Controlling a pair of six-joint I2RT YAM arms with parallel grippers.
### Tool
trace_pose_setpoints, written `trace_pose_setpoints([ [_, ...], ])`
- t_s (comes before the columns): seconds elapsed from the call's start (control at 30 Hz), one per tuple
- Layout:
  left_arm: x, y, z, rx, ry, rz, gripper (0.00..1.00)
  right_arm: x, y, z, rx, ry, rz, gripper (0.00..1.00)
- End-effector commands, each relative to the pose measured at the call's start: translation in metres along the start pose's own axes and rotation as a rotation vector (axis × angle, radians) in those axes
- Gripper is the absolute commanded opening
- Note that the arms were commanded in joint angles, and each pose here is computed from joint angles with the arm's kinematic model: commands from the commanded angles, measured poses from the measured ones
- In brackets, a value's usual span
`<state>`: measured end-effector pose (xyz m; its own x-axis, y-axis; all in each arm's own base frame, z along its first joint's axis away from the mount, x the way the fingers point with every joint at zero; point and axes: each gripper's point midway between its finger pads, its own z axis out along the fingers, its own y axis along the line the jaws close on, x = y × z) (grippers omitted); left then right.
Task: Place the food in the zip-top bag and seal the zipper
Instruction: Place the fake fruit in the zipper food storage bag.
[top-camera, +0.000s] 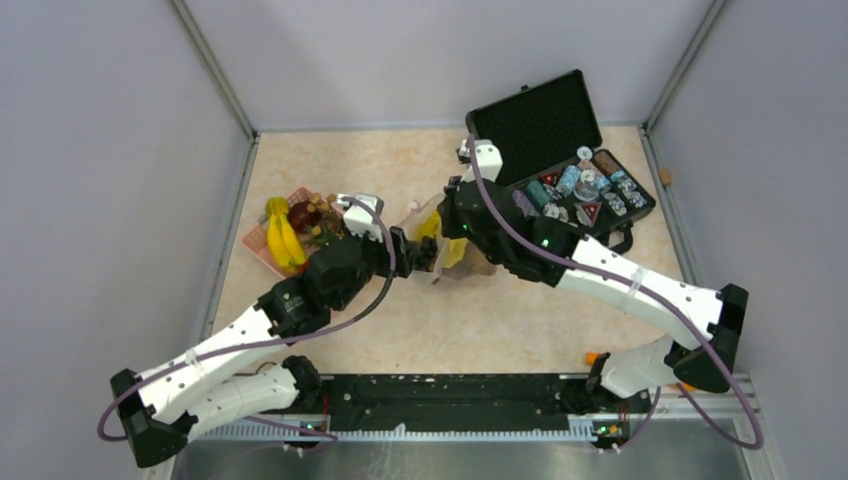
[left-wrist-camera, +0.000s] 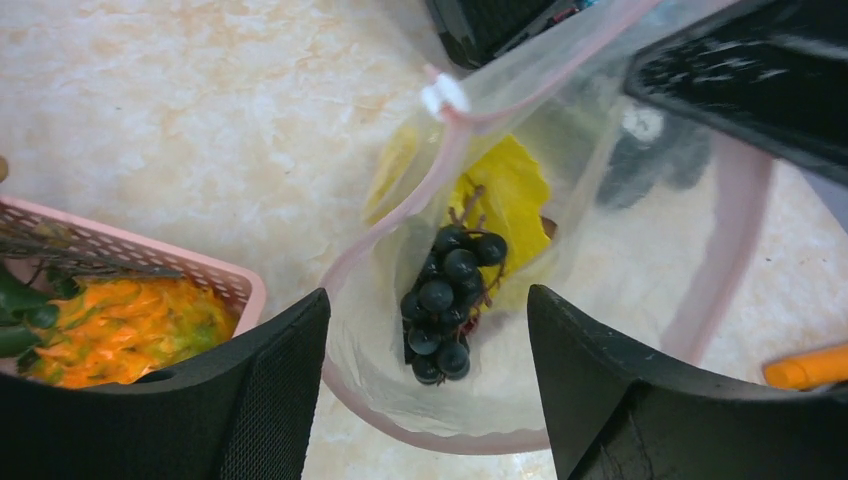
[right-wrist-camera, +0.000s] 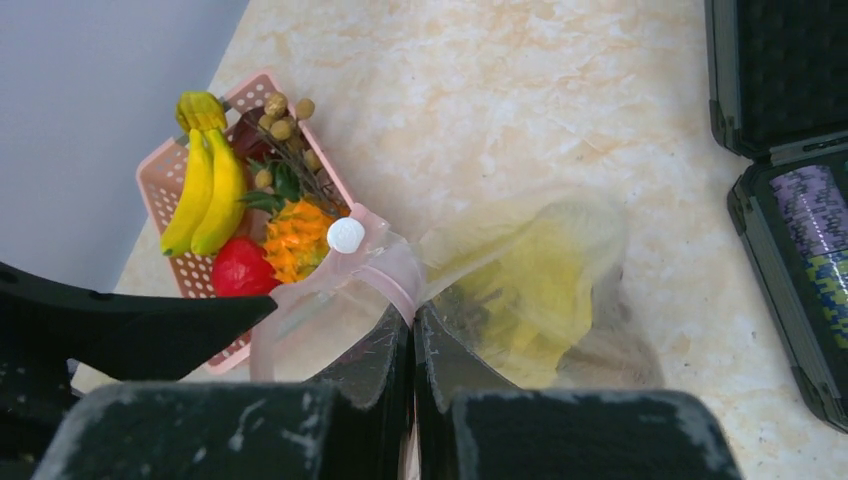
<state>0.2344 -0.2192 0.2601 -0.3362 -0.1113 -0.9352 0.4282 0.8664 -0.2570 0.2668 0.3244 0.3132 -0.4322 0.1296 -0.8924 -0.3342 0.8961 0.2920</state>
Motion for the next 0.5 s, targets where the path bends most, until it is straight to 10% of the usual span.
trace_pose_setpoints([
  [0.0, -0.015, 0.01, -0.003, -0.069, -0.042, -0.014, 0.74, -0.048, 0.002, -0.027, -0.015, -0.143, 0.067, 0.0],
  [0.47, -0.039, 0.007, -0.011, -0.07, -0.082, -0.017, 0.94, -0.021, 0.008, -0.009, -0.016, -0.063, 0.01, 0.0],
])
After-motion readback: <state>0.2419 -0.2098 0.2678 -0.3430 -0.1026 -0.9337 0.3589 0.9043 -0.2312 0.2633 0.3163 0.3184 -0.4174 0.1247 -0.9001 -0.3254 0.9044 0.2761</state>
